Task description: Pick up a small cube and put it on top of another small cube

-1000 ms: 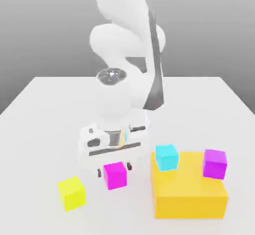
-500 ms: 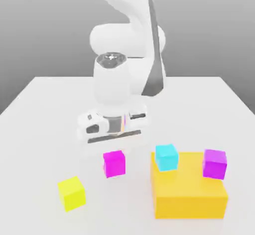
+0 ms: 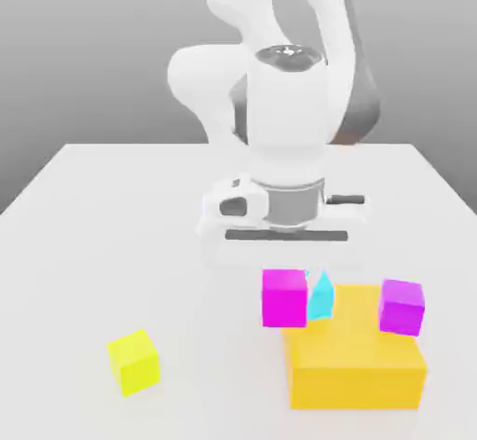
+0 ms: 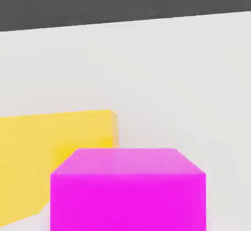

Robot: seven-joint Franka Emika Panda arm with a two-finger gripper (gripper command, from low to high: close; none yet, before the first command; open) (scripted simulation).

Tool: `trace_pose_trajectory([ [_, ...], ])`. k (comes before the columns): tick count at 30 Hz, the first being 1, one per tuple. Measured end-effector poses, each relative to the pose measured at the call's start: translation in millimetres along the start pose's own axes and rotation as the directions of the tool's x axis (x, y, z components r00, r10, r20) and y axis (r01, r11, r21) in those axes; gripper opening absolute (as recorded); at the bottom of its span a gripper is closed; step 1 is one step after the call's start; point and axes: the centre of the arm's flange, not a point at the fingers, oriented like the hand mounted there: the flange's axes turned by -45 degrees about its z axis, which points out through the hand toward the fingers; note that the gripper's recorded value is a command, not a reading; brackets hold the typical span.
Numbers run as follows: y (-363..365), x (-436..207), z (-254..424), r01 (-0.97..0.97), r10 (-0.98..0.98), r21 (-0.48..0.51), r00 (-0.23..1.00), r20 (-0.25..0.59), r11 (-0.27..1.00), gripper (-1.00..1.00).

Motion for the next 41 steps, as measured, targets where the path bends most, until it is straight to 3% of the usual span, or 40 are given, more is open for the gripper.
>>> trace_pose_trajectory([
  [11, -52.5, -4.8, -26.0, -0.386, 0.386, -0.006, 0.922, 0.012, 0.923, -1.0],
  [23, -110.8, -23.0, -50.8, -0.733, 0.733, -0.035, 0.68, 0.014, 0.68, -1.0],
  [31, -149.6, -42.4, -64.4, -0.891, 0.893, -0.061, 0.45, -0.004, 0.449, -1.0],
  [38, -151.7, -46.7, -6.3, -0.907, 0.908, -0.065, 0.418, -0.013, 0.416, -1.0],
  [39, -151.8, -47.6, -1.3, -0.907, 0.908, -0.064, 0.418, -0.01, 0.417, 1.0],
  [41, -151.7, -47.6, -1.3, -0.907, 0.908, -0.064, 0.418, -0.01, 0.417, 1.0],
])
